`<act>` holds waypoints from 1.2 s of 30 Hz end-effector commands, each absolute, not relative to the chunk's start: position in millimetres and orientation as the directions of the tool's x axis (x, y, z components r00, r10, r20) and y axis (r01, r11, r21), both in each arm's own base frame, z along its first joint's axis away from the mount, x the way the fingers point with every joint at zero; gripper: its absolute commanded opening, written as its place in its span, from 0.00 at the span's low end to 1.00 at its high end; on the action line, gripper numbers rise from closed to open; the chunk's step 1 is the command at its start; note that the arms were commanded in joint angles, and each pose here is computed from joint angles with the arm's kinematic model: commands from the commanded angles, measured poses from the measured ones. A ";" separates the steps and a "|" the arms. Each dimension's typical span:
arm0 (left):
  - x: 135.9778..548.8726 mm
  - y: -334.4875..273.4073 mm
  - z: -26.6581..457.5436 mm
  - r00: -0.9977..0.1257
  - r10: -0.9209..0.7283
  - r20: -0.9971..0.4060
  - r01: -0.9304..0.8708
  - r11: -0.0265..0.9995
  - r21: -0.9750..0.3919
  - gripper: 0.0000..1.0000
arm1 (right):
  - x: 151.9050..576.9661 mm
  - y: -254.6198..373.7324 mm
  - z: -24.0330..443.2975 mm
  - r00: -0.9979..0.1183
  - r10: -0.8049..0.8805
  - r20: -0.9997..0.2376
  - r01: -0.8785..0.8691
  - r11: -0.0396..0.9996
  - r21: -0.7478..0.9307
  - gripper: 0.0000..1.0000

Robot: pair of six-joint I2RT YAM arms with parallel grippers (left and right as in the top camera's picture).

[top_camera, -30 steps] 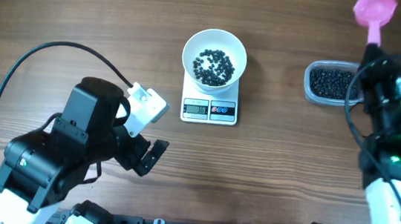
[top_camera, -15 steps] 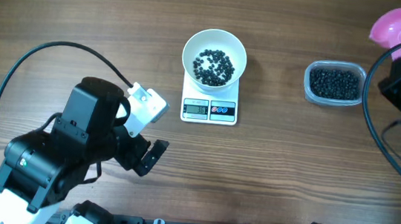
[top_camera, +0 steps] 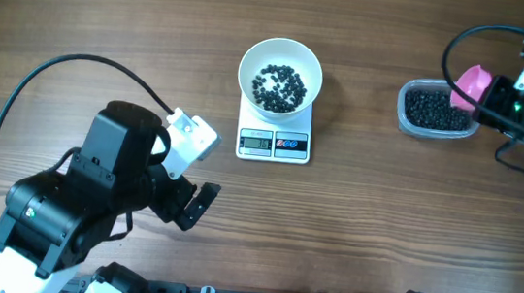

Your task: Scoop item into bowl and weigh 150g on scale

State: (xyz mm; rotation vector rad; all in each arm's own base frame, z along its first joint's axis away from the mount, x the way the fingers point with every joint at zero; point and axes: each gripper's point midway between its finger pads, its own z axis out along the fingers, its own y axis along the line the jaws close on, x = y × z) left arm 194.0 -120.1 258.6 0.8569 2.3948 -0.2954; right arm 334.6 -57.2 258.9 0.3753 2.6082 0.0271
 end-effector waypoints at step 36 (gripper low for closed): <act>195.4 -119.0 263.8 -0.615 0.513 -0.599 0.640 0.768 -0.001 1.00 | 384.9 -51.4 147.2 -0.954 -0.292 -0.076 -0.241 0.889 -0.389 0.05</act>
